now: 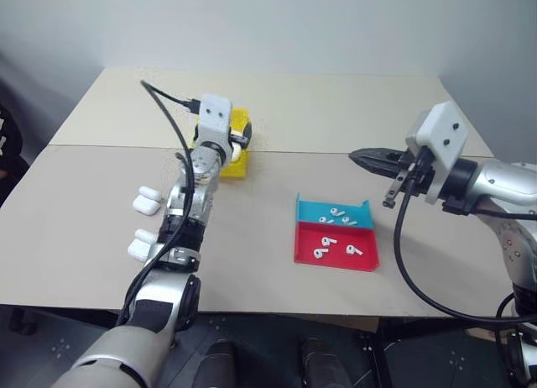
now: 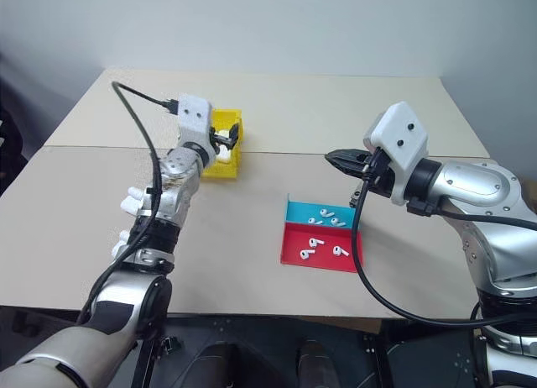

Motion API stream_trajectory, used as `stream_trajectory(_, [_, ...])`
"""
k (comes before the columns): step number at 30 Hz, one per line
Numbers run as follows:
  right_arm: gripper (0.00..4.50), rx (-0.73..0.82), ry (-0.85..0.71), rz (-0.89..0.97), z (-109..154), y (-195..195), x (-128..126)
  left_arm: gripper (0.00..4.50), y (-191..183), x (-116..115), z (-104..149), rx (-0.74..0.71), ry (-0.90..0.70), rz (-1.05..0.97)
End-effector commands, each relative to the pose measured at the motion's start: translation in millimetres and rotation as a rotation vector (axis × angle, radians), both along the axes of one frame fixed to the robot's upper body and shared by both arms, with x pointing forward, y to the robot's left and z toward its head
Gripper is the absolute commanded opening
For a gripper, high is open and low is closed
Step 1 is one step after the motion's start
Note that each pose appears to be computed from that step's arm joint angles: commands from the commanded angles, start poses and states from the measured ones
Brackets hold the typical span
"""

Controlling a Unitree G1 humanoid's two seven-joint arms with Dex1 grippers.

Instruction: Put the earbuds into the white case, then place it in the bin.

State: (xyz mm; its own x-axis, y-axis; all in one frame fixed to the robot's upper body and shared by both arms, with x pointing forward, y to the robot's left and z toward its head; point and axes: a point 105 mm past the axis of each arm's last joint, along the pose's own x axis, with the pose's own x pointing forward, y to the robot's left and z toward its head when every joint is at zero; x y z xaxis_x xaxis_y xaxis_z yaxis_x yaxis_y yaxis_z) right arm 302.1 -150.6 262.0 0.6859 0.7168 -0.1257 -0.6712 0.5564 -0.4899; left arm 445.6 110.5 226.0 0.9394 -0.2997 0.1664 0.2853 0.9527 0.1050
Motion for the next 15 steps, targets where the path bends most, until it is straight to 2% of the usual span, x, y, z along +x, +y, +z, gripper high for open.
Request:
stream_trajectory(1, [0.00, -0.049, -0.033, 0.012, 3.4, -4.0, -6.1, 4.47, -7.1, -29.8, 24.2, 0.005, -0.119, -0.198])
stream_trajectory(6, [0.00, -0.154, -0.028, 0.120, -18.5, -11.1, -29.2, 4.47, 0.6, -86.2, 11.3, 0.074, -0.107, -0.443])
stream_trajectory(9, [0.00, -0.208, 0.018, 0.167, -31.9, -23.4, -43.5, 4.47, 19.5, -122.9, -0.1, 0.126, -0.082, -0.551])
stream_trajectory(15, [0.00, -0.297, 0.068, 0.203, -28.1, -56.3, -57.4, 4.47, 78.2, -161.3, -2.9, 0.252, -0.012, -0.534])
